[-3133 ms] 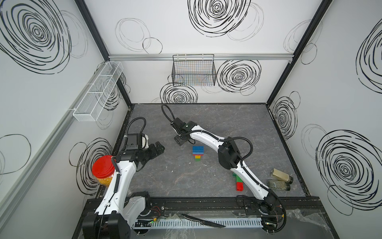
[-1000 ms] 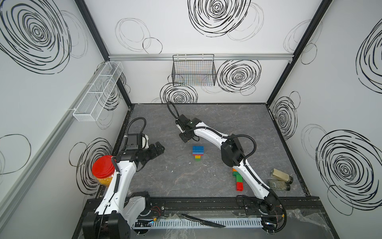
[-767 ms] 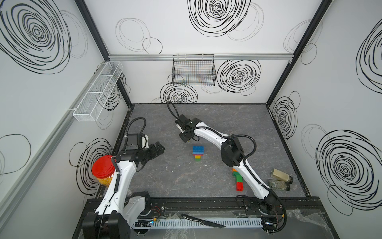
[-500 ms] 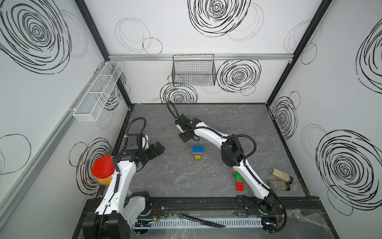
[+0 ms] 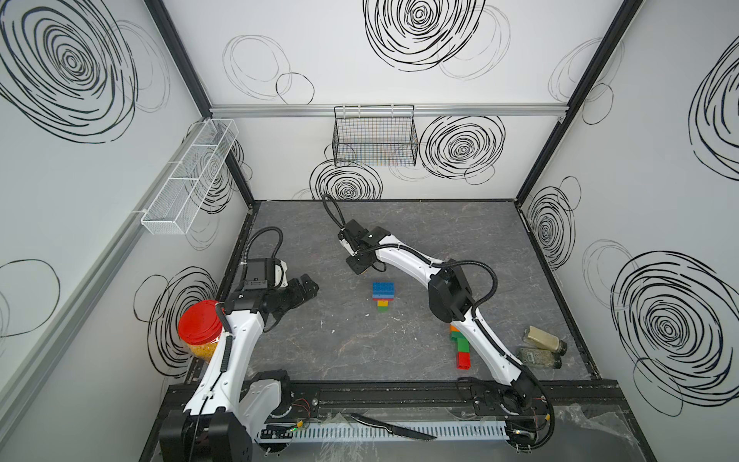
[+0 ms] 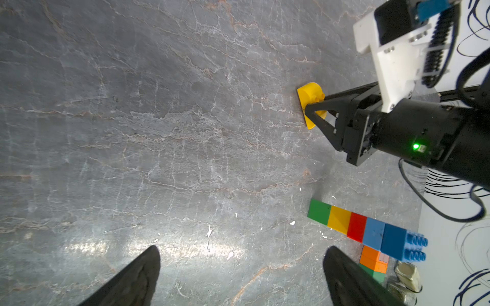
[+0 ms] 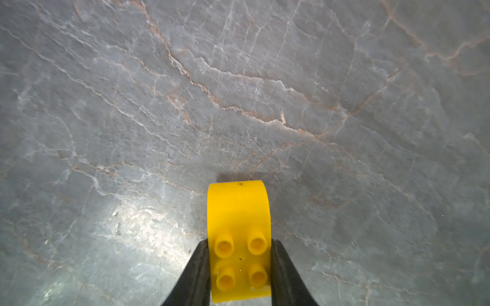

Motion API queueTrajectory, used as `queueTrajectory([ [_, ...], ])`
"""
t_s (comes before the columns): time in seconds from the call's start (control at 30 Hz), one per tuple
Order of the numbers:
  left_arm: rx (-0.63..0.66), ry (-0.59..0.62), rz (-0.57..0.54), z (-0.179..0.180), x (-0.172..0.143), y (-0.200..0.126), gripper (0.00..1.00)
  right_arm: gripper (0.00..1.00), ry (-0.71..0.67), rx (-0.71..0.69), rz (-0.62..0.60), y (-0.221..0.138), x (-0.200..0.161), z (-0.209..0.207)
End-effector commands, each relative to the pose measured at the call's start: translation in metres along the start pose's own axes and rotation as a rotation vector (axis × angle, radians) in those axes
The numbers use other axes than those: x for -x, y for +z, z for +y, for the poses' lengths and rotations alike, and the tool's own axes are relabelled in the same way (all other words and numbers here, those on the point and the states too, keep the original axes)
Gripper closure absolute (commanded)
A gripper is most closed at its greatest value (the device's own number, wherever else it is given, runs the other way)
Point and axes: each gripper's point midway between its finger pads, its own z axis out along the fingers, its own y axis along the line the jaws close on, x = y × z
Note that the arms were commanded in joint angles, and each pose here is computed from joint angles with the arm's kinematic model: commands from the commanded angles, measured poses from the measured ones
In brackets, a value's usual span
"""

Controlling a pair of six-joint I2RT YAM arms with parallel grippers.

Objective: Assemble an ice cream with lego
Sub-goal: Pick up the lego brick from the center of the board.

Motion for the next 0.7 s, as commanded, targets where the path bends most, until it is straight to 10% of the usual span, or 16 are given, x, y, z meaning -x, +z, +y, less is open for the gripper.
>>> queueTrajectory([
  [0.0,0.000,0.008,-0.006,0.002,0.000,-0.001,0.01,1.00,-0.022,0.003,-0.112,-0.065,0.031,-0.007],
  [0.67,-0.005,0.050,-0.007,-0.006,-0.001,0.006,0.01,1.00,-0.252,-0.040,-0.127,-0.205,-0.024,-0.019],
])
